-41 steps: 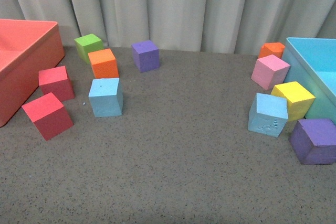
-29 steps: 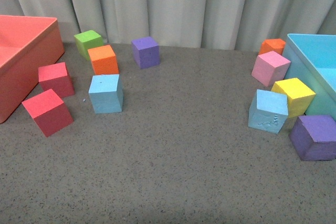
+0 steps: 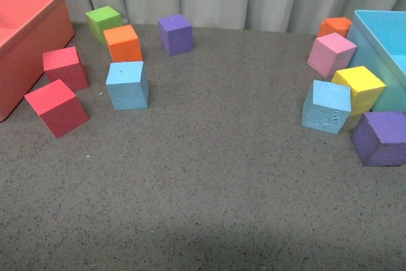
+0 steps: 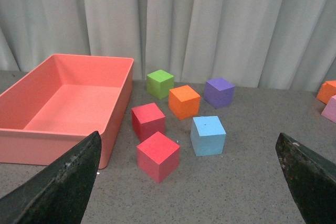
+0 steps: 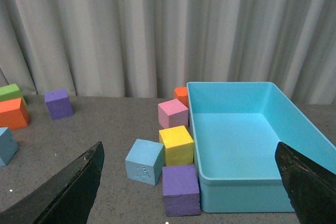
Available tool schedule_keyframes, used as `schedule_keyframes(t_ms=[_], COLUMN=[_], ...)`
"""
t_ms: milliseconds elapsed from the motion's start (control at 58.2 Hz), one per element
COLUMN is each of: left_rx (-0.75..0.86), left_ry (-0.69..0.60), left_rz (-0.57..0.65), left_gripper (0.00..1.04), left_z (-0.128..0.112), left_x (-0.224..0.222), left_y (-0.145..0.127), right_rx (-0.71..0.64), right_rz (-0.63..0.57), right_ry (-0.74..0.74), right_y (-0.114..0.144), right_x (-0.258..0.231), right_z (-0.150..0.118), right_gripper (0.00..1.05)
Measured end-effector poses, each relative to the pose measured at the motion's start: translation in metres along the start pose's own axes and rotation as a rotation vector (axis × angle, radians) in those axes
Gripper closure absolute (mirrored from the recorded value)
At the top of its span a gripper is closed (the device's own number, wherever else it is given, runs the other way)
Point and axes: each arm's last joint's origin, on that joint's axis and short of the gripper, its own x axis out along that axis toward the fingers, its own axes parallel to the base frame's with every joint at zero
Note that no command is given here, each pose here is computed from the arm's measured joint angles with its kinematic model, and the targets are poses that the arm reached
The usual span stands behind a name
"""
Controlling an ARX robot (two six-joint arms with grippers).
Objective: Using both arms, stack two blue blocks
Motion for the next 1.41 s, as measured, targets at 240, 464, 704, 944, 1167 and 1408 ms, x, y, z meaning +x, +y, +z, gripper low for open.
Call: schedule_keyframes(t_ms=[240, 464, 704, 944, 1167, 1408], left_rx=[0.0, 0.0, 0.0, 0.0, 0.0, 0.0], left_ry=[0.0, 0.0, 0.0, 0.0, 0.0, 0.0], left_rz=[0.0, 0.0, 0.0, 0.0, 0.001, 0.001], left_gripper=[0.07, 0.07, 0.07, 0.07, 0.07, 0.07], left_z=[0.0, 0.0, 0.0, 0.0, 0.0, 0.0], left_x=[0.0, 0.0, 0.0, 0.0, 0.0, 0.0], left_y=[0.0, 0.0, 0.0, 0.0, 0.0, 0.0], right_rx=[0.0, 0.0, 0.0, -0.045, -0.098, 0.171], right_rz=[0.0, 0.0, 0.0, -0.094, -0.182, -0.13], right_ry=[0.0, 0.0, 0.0, 0.046, 0.303, 0.666], right_y=[0.0, 0.0, 0.0, 0.0, 0.006, 0.022], right_x=[0.0, 0.0, 0.0, 0.0, 0.053, 0.166], right_z=[0.0, 0.0, 0.0, -0.001, 0.021, 0.007], right_gripper=[0.1, 0.1, 0.1, 0.1, 0.1, 0.1])
